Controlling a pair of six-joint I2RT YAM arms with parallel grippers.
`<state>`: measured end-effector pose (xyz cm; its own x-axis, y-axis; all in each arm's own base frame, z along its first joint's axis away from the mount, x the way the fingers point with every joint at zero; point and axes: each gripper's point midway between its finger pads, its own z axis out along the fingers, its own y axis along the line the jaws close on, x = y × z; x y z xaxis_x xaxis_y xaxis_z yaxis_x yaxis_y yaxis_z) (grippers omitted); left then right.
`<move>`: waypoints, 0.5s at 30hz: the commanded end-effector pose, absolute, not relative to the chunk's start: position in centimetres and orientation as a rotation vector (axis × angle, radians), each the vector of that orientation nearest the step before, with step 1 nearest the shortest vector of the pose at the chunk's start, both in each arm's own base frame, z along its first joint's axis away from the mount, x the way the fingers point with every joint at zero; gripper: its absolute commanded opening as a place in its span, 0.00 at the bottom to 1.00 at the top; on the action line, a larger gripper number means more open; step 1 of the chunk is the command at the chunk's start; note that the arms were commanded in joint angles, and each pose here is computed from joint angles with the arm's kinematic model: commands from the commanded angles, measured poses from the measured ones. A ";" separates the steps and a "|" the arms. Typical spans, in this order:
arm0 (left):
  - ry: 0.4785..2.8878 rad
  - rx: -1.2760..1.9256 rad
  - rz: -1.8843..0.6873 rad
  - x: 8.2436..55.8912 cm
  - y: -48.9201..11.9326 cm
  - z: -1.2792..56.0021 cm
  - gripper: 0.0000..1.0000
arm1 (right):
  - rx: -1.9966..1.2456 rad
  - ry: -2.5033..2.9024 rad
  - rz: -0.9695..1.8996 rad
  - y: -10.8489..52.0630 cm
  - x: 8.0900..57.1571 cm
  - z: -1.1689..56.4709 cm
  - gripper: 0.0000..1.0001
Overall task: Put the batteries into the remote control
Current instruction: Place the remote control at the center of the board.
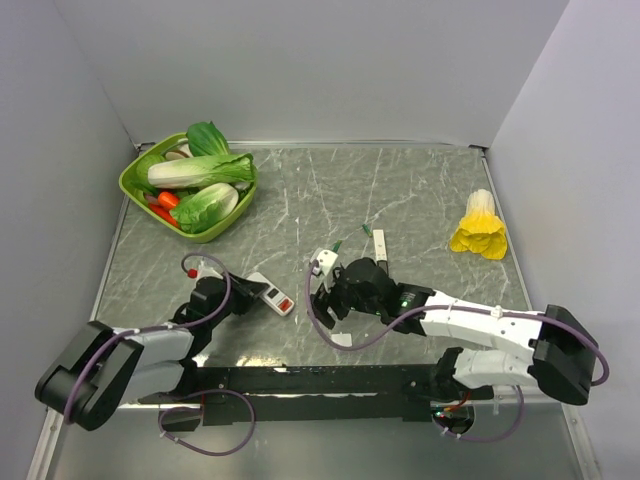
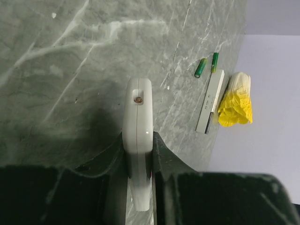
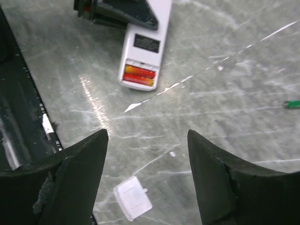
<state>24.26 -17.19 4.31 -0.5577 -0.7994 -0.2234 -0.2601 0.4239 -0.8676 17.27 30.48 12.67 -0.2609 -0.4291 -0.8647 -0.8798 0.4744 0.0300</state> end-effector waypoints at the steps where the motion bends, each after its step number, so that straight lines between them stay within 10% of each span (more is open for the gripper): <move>1: 2.093 -0.898 -1.005 23.9 -16.5 2.2 0.01 | -0.962 1.969 0.813 32.1 16.8 13.7 0.83; 8: 2.157 -0.941 -1.014 23.2 -17.4 1.0 0.13 | -0.986 2.083 0.852 34.4 16.9 12.3 0.94; 15: 2.204 -0.963 -0.867 22.0 -16.5 0.9 0.68 | -0.860 2.188 0.839 33.2 16.8 11.8 1.00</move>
